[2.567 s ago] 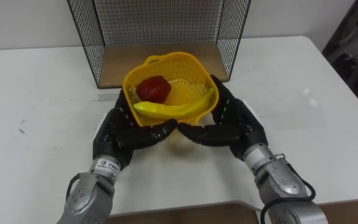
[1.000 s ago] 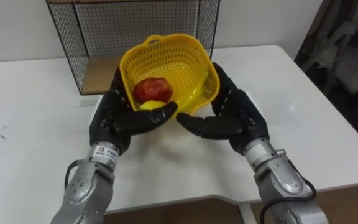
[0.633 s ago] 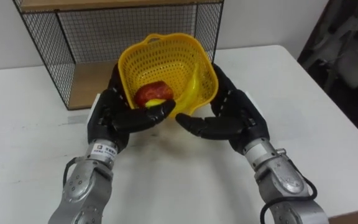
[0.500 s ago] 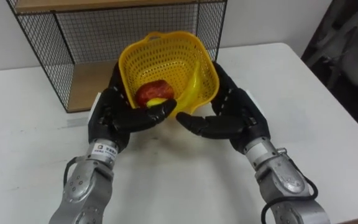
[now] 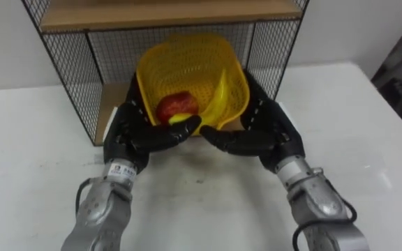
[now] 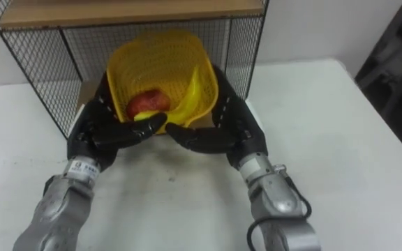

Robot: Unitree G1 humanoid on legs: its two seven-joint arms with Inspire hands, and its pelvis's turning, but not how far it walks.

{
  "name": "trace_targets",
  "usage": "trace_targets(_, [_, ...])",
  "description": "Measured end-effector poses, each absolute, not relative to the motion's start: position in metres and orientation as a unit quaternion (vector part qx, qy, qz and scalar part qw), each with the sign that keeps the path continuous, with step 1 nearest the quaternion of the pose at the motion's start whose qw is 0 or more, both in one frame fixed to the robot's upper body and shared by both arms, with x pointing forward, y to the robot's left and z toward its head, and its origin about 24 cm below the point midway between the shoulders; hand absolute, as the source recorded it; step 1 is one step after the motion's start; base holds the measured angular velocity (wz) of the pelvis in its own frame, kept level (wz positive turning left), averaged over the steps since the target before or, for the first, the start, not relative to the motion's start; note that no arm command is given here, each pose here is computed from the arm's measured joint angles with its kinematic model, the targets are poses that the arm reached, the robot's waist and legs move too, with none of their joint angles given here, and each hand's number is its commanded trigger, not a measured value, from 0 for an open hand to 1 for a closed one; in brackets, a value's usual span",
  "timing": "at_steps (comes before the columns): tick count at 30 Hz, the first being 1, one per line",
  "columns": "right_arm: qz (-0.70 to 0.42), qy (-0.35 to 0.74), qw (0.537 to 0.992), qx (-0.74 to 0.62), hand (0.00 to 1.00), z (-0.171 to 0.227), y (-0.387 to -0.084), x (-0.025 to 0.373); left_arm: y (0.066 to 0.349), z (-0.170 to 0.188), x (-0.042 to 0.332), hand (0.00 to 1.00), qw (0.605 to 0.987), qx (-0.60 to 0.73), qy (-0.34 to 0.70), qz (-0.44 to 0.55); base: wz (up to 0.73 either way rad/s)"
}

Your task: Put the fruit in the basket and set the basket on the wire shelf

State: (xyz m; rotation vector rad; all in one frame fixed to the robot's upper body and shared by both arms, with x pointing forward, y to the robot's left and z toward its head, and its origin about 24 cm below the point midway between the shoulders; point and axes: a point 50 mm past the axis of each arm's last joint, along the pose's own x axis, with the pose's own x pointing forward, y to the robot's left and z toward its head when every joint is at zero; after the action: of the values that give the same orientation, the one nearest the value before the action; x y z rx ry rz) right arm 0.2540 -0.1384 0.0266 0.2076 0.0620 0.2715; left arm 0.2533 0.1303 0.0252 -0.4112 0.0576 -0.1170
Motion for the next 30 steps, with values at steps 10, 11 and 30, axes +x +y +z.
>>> trace_targets(10, [0.136, 0.026, 0.985, 0.104, 0.0, 0.03, -0.14, 0.258, 0.129, 0.027, 0.256, 0.0, 0.977, -0.202, 0.032, -0.062, -0.02])
trace_targets(11, [0.136, 0.027, 0.985, 0.105, 0.0, 0.03, -0.139, 0.258, 0.129, 0.026, 0.256, 0.0, 0.977, -0.201, 0.033, -0.062, -0.06])
trace_targets(30, [0.123, 0.088, 0.981, 0.122, 0.0, 0.039, -0.128, 0.311, 0.131, 0.02, 0.301, 0.0, 0.976, -0.183, 0.121, -0.018, -0.01])
